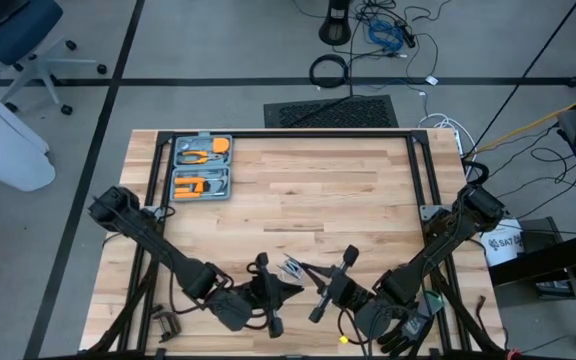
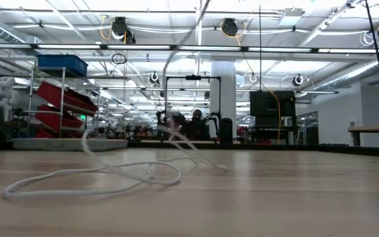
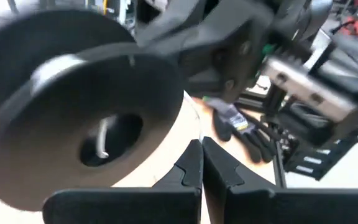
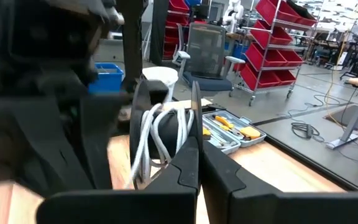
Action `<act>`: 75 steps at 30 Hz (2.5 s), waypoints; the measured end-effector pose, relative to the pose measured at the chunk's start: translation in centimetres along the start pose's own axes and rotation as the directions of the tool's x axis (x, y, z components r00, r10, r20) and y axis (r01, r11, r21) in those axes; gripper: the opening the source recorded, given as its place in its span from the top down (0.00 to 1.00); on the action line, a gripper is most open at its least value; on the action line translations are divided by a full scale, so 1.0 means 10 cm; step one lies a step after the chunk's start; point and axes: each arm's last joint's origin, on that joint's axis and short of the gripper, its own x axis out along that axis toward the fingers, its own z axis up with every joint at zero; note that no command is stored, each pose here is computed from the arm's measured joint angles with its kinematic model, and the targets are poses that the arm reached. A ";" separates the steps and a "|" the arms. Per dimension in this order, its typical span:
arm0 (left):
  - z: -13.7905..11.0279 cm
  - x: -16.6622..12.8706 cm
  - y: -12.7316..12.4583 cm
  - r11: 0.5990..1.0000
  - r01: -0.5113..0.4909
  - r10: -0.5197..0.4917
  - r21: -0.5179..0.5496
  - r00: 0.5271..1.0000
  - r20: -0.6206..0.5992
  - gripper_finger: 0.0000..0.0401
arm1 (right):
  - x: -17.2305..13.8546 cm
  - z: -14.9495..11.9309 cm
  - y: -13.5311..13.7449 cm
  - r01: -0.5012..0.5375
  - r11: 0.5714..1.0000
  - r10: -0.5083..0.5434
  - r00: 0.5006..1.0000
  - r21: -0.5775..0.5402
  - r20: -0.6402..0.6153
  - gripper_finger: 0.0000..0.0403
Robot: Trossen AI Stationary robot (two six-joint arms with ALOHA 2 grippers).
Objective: Coil cords
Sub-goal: Coil the white wire on the spool
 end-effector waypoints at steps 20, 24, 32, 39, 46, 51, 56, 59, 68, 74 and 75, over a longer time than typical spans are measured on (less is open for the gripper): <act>-0.22 0.14 0.00 0.997 0.053 -0.046 0.061 0.992 -0.114 0.85 | -0.23 0.07 0.04 -0.032 0.999 0.033 0.999 -0.031 0.018 1.00; -0.24 0.10 -0.04 0.996 0.065 -0.057 0.066 0.991 -0.119 0.76 | -0.27 0.09 0.04 -0.036 0.999 0.038 0.999 -0.041 0.026 1.00; -0.34 -0.10 -0.24 0.976 0.167 -0.146 0.137 0.978 -0.147 0.73 | -0.45 0.18 0.09 -0.069 0.996 0.072 0.996 -0.050 0.060 1.00; -0.31 -0.17 -0.31 0.957 0.121 -0.106 0.264 0.992 -0.068 0.73 | -0.58 0.22 0.12 -0.101 0.993 0.106 0.991 -0.059 0.076 1.00; -0.31 -0.13 -0.34 0.954 0.093 -0.094 0.286 0.995 -0.009 0.73 | -0.62 0.22 0.13 -0.112 0.991 0.117 0.990 -0.068 0.077 1.00; -0.37 -0.10 -0.35 0.951 0.093 -0.092 0.295 0.996 -0.018 0.73 | -0.65 0.24 0.13 -0.119 0.990 0.125 0.988 -0.070 0.086 1.00; -0.36 -0.08 -0.37 0.951 0.108 -0.114 0.290 0.994 0.002 0.73 | -0.70 0.25 0.14 -0.131 0.989 0.137 0.987 -0.073 0.088 1.00; -0.34 -0.10 -0.42 0.940 0.191 -0.199 0.284 0.980 -0.001 0.73 | -0.73 0.25 0.14 -0.139 0.987 0.145 0.985 -0.075 0.088 1.00; -0.35 -0.14 -0.47 0.915 0.293 -0.296 0.277 0.955 -0.030 0.68 | -0.76 0.27 0.14 -0.144 0.986 0.152 0.984 -0.080 0.096 1.00; -0.35 -0.14 -0.45 0.936 0.209 -0.218 0.283 0.976 0.000 0.51 | -0.77 0.27 0.14 -0.147 0.986 0.155 0.983 -0.083 0.097 1.00; -0.35 -0.13 -0.45 0.941 0.183 -0.194 0.283 0.981 0.010 0.49 | -0.78 0.27 0.14 -0.148 0.986 0.155 0.983 -0.082 0.097 1.00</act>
